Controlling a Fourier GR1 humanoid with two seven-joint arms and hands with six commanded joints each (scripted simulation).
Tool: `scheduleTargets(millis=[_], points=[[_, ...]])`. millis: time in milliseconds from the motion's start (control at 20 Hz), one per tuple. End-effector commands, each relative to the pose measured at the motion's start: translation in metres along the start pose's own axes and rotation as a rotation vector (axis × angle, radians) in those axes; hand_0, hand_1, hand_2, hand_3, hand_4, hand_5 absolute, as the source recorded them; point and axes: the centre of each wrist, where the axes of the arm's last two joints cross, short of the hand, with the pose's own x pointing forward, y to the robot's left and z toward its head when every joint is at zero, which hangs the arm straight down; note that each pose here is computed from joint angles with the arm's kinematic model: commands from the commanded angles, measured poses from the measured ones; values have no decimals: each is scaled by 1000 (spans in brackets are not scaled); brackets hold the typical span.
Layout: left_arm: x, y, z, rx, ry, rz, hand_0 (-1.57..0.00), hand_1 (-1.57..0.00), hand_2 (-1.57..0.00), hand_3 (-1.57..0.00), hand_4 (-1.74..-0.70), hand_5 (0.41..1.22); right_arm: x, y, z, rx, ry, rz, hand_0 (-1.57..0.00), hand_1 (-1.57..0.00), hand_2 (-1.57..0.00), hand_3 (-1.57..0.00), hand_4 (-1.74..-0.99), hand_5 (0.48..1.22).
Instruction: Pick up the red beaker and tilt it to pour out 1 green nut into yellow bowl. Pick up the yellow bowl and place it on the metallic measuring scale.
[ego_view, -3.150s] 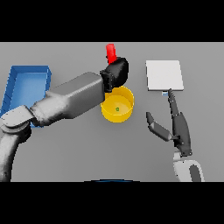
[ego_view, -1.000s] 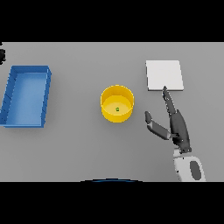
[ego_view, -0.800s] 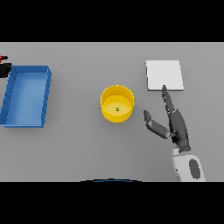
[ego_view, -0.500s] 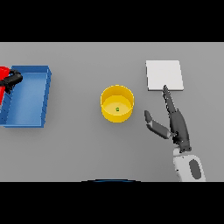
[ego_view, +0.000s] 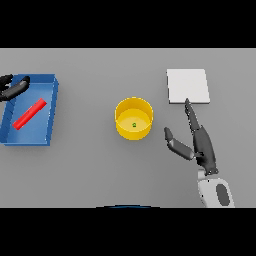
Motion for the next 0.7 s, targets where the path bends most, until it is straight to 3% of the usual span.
scheduleTargets(millis=[0, 200, 400, 550, 650], points=[[0, -4, -2, 8, -12, 7, -167, -147, -140, -118, -724, 647, 0, 0, 0, -1, 3, 4, 1, 1, 1, 1, -1164, 688], [2, -1, 0, 66, -48, 20, -68, -60, -57, -48, -708, 658, 7, 0, -3, -12, 28, 38, 1, 1, 1, 1, -1175, 672], [2, -2, 1, 87, -96, 44, -27, -24, -23, -19, -713, 685, 9, 0, -8, 128, -28, 147, 1, 1, 1, 1, -1137, 717], [5, -3, 2, 80, -112, 56, -13, -12, -11, -9, -719, 676, 20, -10, -30, 299, -49, 356, 1, 1, 1, 1, -1190, 716], [5, -4, 0, 72, -118, 70, -8, -7, -7, -6, -720, 667, 31, -3, -47, 421, -85, 539, 1, 1, 1, 1, -1216, 704]])
